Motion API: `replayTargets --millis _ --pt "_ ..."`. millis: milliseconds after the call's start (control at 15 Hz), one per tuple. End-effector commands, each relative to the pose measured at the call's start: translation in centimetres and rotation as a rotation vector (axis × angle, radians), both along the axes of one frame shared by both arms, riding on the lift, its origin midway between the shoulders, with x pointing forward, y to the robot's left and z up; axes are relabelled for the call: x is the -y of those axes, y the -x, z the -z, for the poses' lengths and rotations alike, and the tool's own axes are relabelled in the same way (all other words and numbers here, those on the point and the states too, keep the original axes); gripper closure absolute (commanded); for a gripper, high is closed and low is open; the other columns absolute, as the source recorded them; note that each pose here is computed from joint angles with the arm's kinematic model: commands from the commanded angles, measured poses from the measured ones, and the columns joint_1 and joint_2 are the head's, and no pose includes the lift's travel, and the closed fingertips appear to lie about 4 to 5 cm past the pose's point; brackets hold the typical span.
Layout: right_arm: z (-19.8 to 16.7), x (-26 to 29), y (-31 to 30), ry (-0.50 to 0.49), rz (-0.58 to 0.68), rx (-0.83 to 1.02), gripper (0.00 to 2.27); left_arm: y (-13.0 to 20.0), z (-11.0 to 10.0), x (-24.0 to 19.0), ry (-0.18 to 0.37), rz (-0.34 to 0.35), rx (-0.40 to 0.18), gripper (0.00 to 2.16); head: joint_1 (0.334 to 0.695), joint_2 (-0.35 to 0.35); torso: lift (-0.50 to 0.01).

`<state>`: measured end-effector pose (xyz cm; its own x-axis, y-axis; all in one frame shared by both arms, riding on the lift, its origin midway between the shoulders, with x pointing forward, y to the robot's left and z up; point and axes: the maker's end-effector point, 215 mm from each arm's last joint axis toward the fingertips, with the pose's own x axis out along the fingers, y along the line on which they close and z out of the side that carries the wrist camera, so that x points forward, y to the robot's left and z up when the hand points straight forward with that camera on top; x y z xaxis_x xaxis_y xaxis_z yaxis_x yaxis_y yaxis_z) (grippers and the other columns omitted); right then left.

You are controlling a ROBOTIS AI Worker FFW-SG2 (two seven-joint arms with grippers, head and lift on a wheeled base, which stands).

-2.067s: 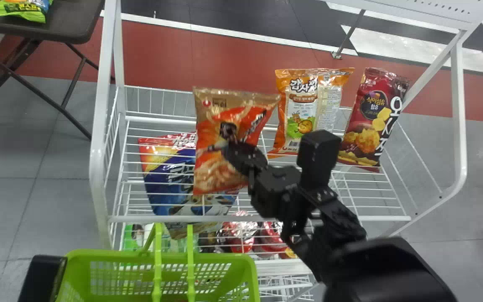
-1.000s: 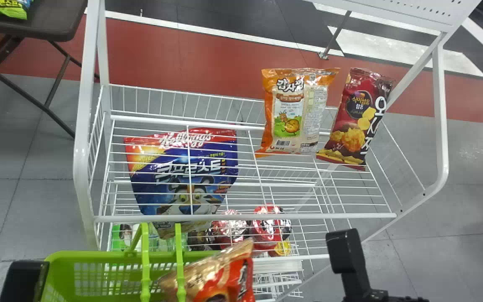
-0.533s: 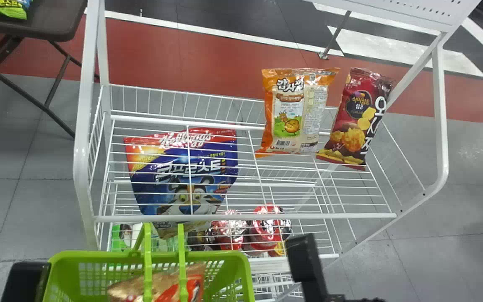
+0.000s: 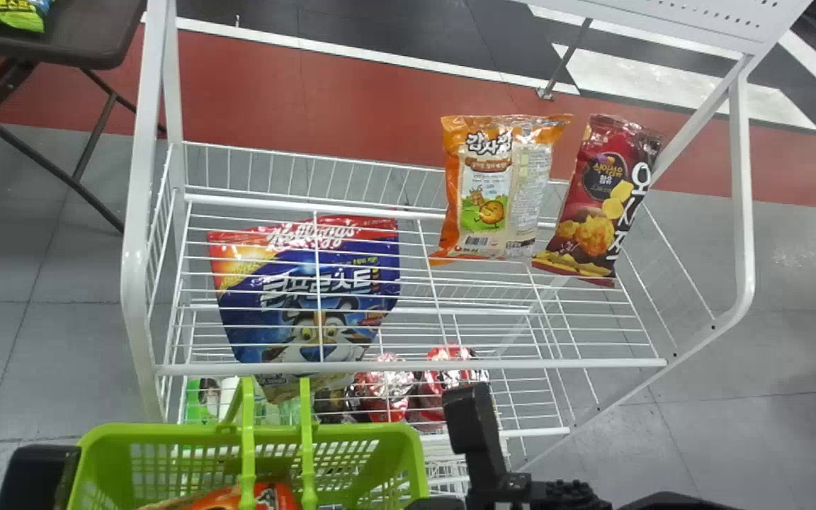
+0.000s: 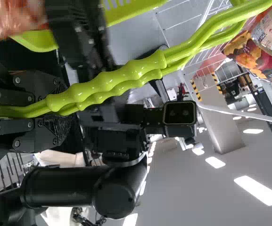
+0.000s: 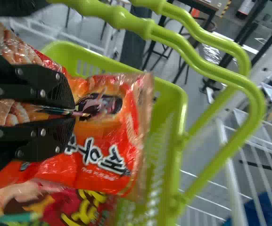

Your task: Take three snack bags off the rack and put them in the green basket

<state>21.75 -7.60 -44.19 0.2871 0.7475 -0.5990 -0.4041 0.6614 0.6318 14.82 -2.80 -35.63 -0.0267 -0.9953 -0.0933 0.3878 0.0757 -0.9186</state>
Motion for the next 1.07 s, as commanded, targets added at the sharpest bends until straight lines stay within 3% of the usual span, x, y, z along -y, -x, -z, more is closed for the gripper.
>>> replayTargets --millis 0,200,533,667,1000 --pt "-0.7 1.8 -1.5 0.036 0.033 0.066 0.02 0.0 0.0 0.1 0.002 0.001 0.001 1.75 0.695 -0.35 -0.023" --pt "-3.4 3.9 -4.0 0.035 0.084 0.2 0.07 0.1 -0.1 0.1 0.001 0.005 -0.001 1.75 0.695 -0.35 -0.023" --pt "-11.9 10.8 -15.2 0.156 0.324 0.801 0.08 0.4 -0.1 0.2 0.006 0.007 -0.005 1.75 0.695 -0.35 -0.023" --pt "-14.6 14.6 -18.5 0.211 0.489 0.971 0.08 0.5 0.0 0.1 0.005 0.008 -0.009 1.75 0.695 -0.35 -0.023" --pt "-12.0 23.0 -26.1 0.307 0.724 1.006 0.08 0.7 0.1 0.1 -0.001 0.011 -0.01 1.75 0.695 -0.35 -0.023"
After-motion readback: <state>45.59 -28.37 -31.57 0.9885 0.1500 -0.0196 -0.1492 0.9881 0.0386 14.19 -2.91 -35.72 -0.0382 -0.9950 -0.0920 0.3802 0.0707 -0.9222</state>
